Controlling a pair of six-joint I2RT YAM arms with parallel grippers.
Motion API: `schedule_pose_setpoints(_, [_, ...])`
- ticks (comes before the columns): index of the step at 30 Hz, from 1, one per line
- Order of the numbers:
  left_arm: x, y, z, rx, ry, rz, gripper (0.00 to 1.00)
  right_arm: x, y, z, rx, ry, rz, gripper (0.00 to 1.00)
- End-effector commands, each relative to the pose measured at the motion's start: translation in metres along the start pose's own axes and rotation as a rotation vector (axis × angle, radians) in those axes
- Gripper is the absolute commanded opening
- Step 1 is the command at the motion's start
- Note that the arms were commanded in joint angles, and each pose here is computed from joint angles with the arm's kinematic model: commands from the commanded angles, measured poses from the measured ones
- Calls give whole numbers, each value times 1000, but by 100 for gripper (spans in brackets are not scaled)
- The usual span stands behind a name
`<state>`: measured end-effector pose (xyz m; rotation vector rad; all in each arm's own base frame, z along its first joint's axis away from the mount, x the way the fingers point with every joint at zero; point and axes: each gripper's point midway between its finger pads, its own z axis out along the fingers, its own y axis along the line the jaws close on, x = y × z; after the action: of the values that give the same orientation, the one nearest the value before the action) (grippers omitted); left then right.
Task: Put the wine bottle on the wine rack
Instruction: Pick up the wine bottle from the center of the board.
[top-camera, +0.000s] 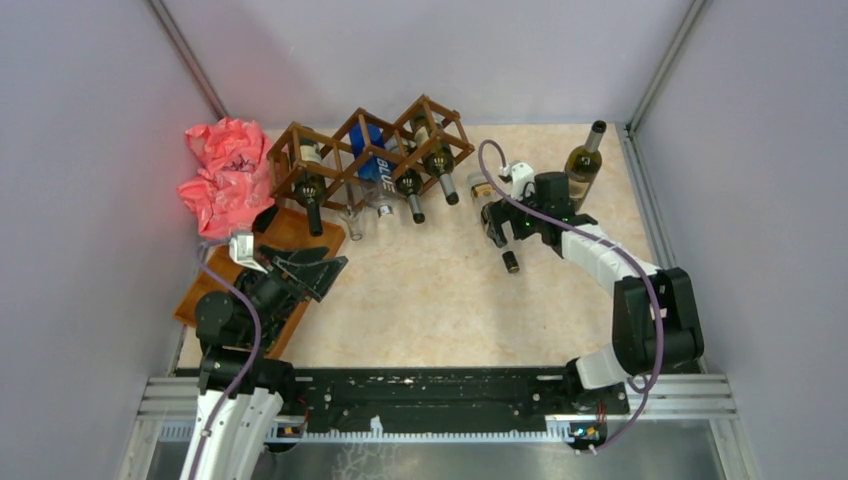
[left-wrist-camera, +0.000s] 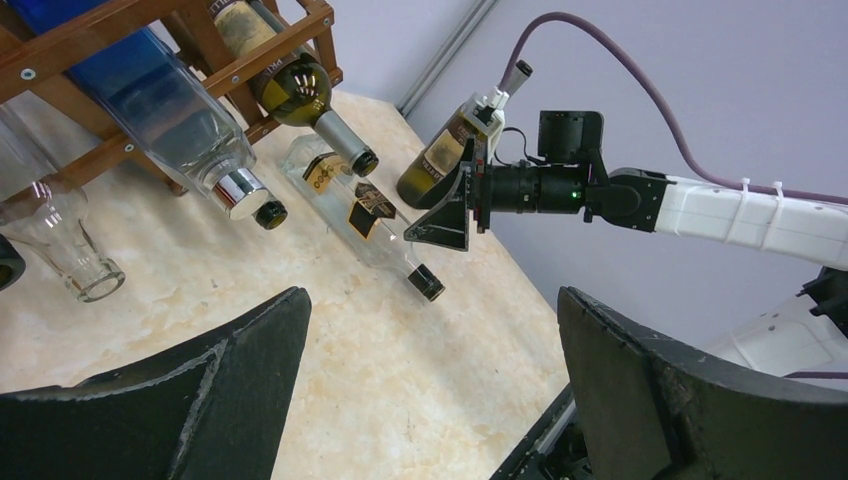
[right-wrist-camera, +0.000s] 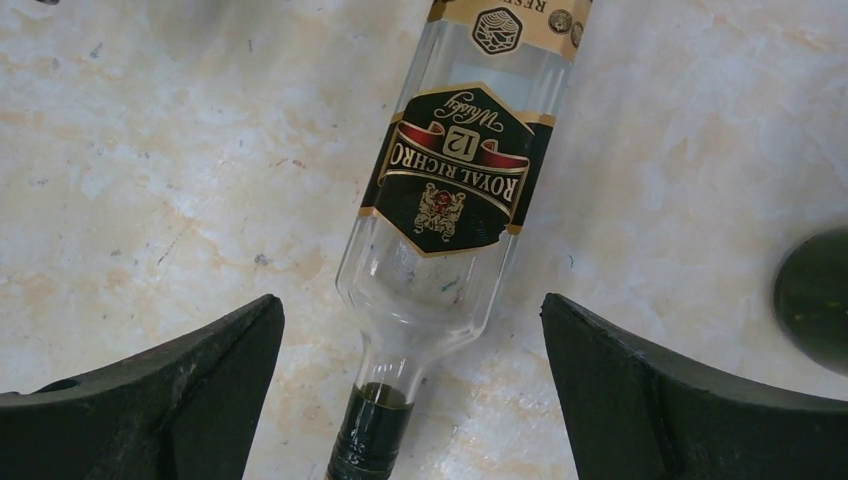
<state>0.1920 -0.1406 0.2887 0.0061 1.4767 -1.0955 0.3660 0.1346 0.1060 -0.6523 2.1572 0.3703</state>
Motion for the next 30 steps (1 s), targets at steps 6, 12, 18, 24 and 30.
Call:
schedule_pose_setpoints(6, [-2, -5, 2, 34, -9, 6, 99, -31, 0, 19, 51, -59, 86, 98])
schedule_pose_setpoints(12, [-2, -4, 1, 29, -8, 8, 99, -30, -20, 41, 217, -10, 146, 99])
schedule_pose_setpoints(18, [-3, -6, -1, 23, -3, 20, 99, -10, -29, 62, 292, 83, 186, 98])
schedule_pose_setpoints(24, [-2, -6, -3, 20, -4, 20, 99, 4, -28, 70, 296, 121, 171, 95])
schedule_pose_setpoints(30, [-3, -7, -3, 23, -6, 18, 99, 9, -25, 72, 288, 135, 146, 80])
